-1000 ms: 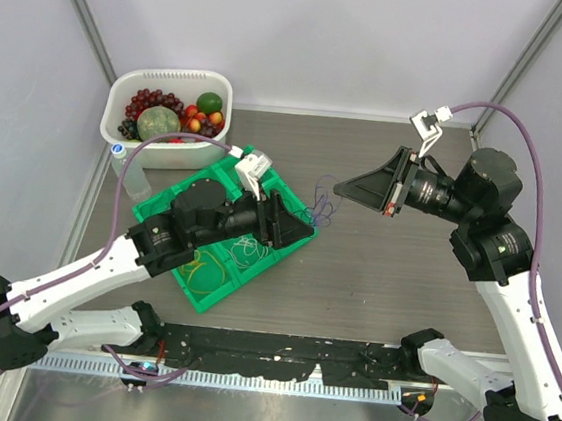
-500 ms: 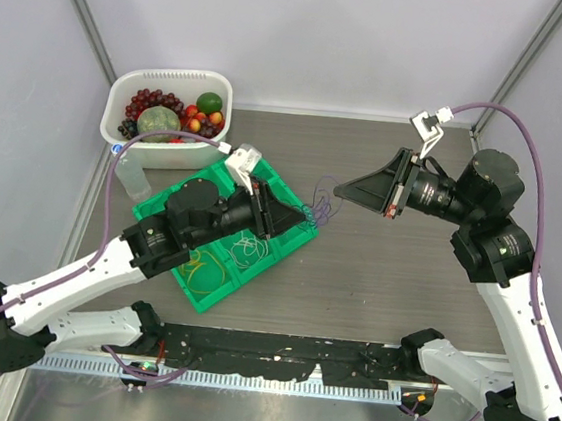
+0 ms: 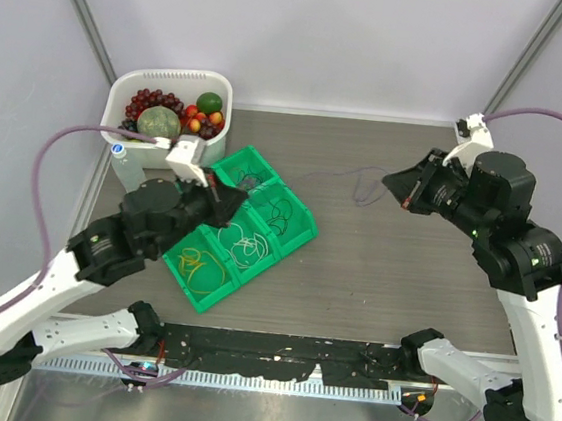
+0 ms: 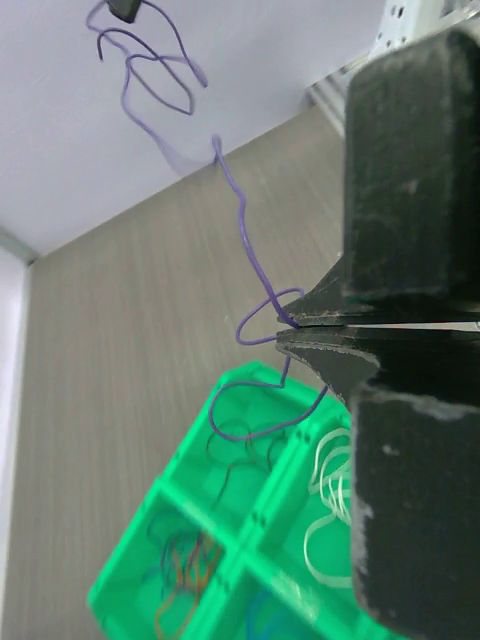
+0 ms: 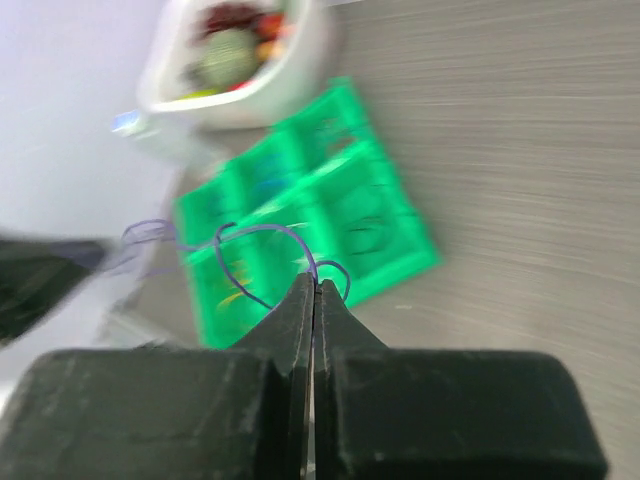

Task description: Untangle the cables

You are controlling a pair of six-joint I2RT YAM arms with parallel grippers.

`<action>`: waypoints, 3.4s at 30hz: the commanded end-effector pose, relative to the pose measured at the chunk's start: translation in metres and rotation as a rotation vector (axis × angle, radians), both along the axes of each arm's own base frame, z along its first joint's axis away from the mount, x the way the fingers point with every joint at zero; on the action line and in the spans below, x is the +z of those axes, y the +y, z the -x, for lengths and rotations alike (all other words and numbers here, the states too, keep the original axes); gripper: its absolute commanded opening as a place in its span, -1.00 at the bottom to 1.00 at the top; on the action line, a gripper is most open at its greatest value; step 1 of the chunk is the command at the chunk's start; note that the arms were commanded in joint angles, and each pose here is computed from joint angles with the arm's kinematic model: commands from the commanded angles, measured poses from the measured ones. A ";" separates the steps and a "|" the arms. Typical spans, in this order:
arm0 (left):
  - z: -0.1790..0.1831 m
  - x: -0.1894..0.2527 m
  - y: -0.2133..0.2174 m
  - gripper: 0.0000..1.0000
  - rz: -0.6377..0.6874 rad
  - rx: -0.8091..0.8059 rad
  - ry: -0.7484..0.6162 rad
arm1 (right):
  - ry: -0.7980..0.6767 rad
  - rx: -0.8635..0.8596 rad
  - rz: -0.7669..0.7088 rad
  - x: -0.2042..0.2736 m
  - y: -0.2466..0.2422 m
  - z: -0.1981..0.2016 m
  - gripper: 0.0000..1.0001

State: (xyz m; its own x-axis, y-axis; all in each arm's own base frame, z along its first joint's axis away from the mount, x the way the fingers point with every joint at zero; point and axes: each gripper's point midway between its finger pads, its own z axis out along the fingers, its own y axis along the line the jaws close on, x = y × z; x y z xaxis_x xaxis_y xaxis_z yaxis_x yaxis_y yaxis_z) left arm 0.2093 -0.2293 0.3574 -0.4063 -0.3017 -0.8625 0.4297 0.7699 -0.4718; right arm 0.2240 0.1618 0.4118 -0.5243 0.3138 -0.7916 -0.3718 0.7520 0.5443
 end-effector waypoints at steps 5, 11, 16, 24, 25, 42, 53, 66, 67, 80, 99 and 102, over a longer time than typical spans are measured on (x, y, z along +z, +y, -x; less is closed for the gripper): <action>0.013 0.031 0.088 -1.00 -0.059 0.221 -0.058 | 0.018 -0.718 0.393 -0.030 -0.146 -0.011 -0.99; 0.020 0.047 0.117 -1.00 -0.087 0.282 -0.081 | -0.047 -0.785 0.405 -0.024 -0.159 -0.015 -0.99; 0.025 0.082 0.114 -1.00 -0.031 0.251 -0.116 | -0.112 -0.401 0.341 -0.034 -0.093 -0.020 -0.98; 0.036 0.169 0.048 -1.00 0.164 -0.019 -0.166 | -0.021 -0.197 0.222 -0.094 -0.042 -0.028 -0.97; 0.038 0.178 0.032 -1.00 0.186 -0.080 -0.170 | -0.020 -0.162 0.198 -0.097 -0.034 -0.026 -0.96; 0.097 0.324 -0.032 -1.00 0.575 -0.561 -0.346 | 0.280 -0.357 0.182 -0.263 -0.033 -0.067 -0.44; 0.063 0.313 -0.015 -1.00 0.494 -0.343 -0.366 | 0.318 -0.355 0.261 -0.270 -0.046 -0.049 -0.24; -0.047 0.207 0.009 -1.00 -0.032 0.127 -0.313 | 0.294 -0.311 0.253 -0.245 -0.051 -0.022 -0.17; -0.060 0.194 0.011 -1.00 -0.060 0.145 -0.282 | 0.292 -0.312 0.257 -0.244 -0.052 -0.022 -0.17; -0.184 0.036 0.060 -1.00 -0.058 0.325 0.120 | 0.292 -0.304 0.309 -0.246 -0.054 -0.030 -0.18; -0.183 0.118 0.080 -1.00 -0.007 0.366 -0.021 | 0.336 -0.288 0.316 -0.263 -0.051 -0.048 -0.19; -0.181 0.139 0.079 -1.00 0.015 0.358 -0.063 | 0.347 -0.289 0.302 -0.266 -0.049 -0.047 -0.19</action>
